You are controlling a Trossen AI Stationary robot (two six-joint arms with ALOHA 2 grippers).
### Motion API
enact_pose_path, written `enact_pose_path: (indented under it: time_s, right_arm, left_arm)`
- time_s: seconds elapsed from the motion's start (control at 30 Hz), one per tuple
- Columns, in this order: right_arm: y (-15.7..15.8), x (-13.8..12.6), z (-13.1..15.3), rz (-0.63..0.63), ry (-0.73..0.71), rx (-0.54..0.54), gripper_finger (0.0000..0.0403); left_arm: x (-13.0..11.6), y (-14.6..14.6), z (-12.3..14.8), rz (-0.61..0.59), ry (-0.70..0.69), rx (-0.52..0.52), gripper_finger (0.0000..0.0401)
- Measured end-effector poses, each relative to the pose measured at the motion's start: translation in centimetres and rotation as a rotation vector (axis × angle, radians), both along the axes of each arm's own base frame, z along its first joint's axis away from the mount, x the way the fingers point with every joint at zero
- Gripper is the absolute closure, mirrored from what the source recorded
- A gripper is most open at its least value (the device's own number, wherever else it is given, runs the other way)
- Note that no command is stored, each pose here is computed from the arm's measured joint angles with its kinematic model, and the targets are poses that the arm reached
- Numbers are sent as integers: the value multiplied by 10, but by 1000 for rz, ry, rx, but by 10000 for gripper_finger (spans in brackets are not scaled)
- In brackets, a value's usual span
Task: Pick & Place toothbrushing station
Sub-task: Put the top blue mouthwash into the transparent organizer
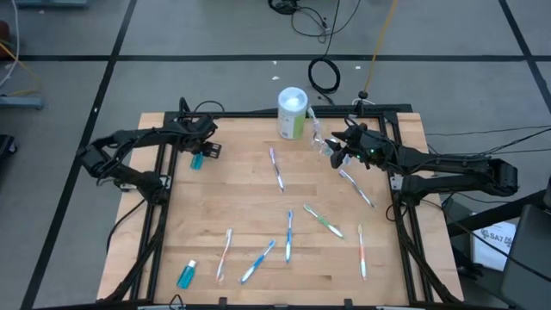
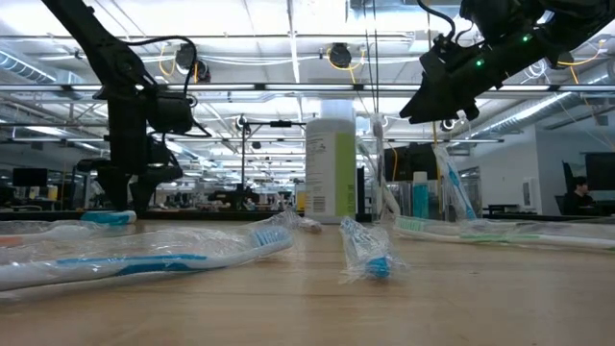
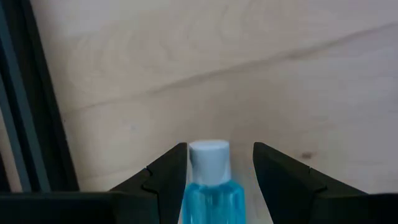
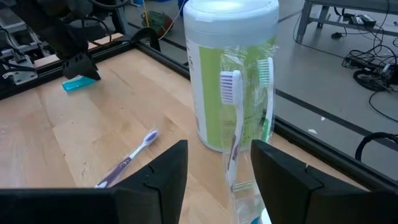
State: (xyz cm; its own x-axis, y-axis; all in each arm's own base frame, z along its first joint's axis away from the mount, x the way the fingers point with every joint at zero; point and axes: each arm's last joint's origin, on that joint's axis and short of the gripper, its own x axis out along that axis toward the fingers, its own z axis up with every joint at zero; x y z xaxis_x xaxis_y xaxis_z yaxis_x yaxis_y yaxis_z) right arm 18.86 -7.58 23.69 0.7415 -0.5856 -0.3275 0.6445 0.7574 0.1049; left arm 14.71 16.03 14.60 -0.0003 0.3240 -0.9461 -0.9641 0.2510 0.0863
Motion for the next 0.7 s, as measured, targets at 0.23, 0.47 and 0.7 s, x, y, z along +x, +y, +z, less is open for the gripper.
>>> enact_pose_path:
  time_s: [0.23, 0.47, 0.7]
  right_arm:
    - [0, 0, 0, 0, 1, 0, 232]
    - [0, 0, 0, 0, 1, 0, 232]
    - [0, 0, 0, 0, 1, 0, 232]
  left_arm:
    - [0, 0, 0, 5, -1, -1, 256]
    - [-2, -2, -1, 4, 15, -18, 284]
    - [-3, -3, -1, -1, 28, -30, 285]
